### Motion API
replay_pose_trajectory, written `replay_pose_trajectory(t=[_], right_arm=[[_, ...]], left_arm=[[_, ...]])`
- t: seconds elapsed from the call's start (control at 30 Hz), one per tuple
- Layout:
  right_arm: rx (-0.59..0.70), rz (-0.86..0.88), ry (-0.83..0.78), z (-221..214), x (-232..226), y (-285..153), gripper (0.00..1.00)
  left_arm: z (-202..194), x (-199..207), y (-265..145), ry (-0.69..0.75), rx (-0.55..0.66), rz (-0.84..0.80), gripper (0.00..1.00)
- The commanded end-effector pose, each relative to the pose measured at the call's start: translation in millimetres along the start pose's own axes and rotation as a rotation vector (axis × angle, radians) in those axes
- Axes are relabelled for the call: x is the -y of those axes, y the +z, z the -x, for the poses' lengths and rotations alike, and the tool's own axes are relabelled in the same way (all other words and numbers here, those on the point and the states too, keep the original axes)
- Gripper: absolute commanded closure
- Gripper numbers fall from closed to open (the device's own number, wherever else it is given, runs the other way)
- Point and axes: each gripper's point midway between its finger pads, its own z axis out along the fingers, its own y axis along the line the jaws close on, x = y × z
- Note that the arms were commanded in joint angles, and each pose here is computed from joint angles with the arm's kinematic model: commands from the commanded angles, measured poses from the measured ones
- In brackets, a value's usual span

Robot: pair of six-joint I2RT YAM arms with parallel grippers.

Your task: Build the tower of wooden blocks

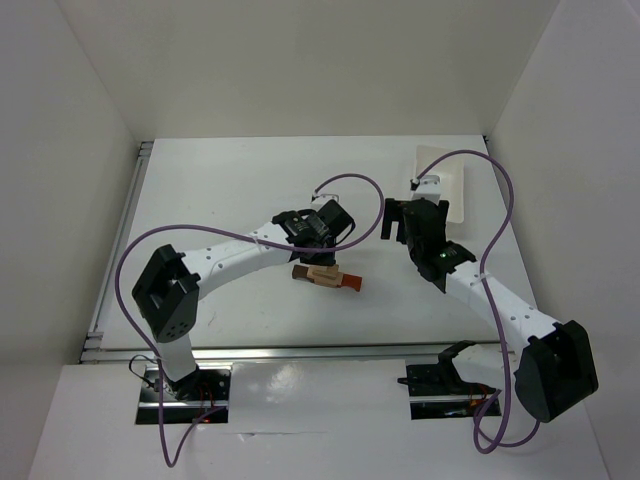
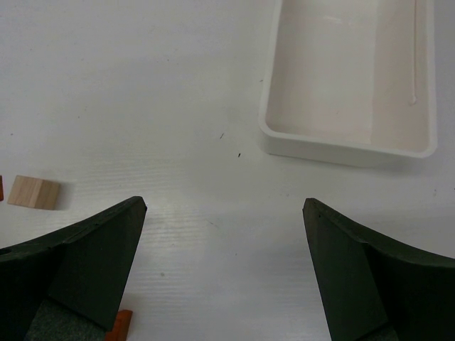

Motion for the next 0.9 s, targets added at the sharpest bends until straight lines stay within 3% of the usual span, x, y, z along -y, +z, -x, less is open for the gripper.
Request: replay_pose_trajectory(t=[0.0,0.87], right_arm=[[0.03,-0.004,0.014,5.4,3.0,-1.5,0.0],[0.046,0.0,0.013,10.4,3.9,-5.0,0.0]], left_arm=[[5.1,2.3,-1.3,0.008,0.026,-0.006,1.0],[-1.1,-3.1,6.6,0.045,0.011,0.019,1.0]])
